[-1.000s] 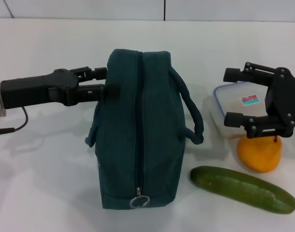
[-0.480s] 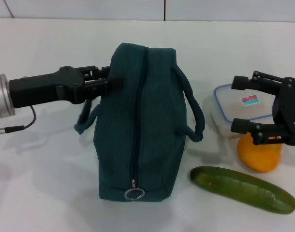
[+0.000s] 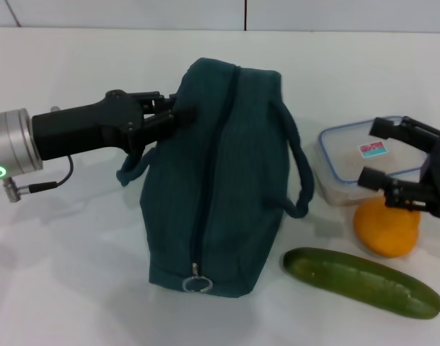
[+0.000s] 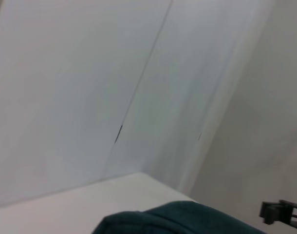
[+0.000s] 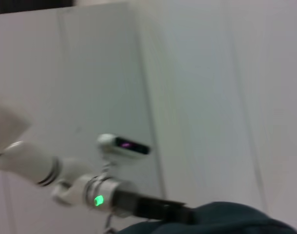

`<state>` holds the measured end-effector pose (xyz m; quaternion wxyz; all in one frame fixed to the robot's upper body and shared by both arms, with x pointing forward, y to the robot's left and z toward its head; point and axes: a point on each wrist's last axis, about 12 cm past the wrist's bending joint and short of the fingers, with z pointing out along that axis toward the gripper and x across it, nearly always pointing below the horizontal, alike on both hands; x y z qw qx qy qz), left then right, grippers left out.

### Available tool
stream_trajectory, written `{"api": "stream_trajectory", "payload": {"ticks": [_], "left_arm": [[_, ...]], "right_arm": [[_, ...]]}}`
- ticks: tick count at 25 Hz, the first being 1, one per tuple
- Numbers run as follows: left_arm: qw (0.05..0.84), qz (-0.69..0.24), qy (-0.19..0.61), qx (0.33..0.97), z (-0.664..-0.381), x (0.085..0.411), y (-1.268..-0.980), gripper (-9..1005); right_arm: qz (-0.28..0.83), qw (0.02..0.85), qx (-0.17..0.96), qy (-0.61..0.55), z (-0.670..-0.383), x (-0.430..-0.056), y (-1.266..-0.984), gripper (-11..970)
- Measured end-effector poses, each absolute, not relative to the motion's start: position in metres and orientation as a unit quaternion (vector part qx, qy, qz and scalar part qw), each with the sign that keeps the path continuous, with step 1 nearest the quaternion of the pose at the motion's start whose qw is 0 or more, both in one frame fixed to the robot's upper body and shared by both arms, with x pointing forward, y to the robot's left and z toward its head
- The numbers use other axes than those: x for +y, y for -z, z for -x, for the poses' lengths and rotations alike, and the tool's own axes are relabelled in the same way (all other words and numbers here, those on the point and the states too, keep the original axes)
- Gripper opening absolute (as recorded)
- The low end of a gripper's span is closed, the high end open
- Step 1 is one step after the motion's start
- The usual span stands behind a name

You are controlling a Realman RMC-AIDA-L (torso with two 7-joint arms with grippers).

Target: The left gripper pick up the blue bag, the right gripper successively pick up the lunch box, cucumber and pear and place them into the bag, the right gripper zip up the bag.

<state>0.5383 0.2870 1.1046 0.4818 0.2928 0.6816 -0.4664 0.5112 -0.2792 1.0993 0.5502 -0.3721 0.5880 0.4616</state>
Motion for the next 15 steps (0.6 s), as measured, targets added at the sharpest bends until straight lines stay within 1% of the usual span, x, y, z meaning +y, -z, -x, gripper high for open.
{"api": "stream_trajectory", "payload": {"ticks": [5,11,15], "left_arm": [[0.499,-0.286,0.466,0.672,-0.539,0.287,-1.105,224],[0.492,-0.287,0.473,0.672,-0.549,0.274,-1.107,115],[0.494,-0.284,0.475,0.671,-0.552,0.268,-1.104,70]], "right_arm": [[0.286,0.586,0.603,-0.459,-0.503,-0.288,-1.084,886],[0.168,0.621,0.616,-0.454,-0.499,-0.302,-1.072,886],[0.102,0.630,0.626,-0.447,-0.495,-0.308,-1.062,887]]}}
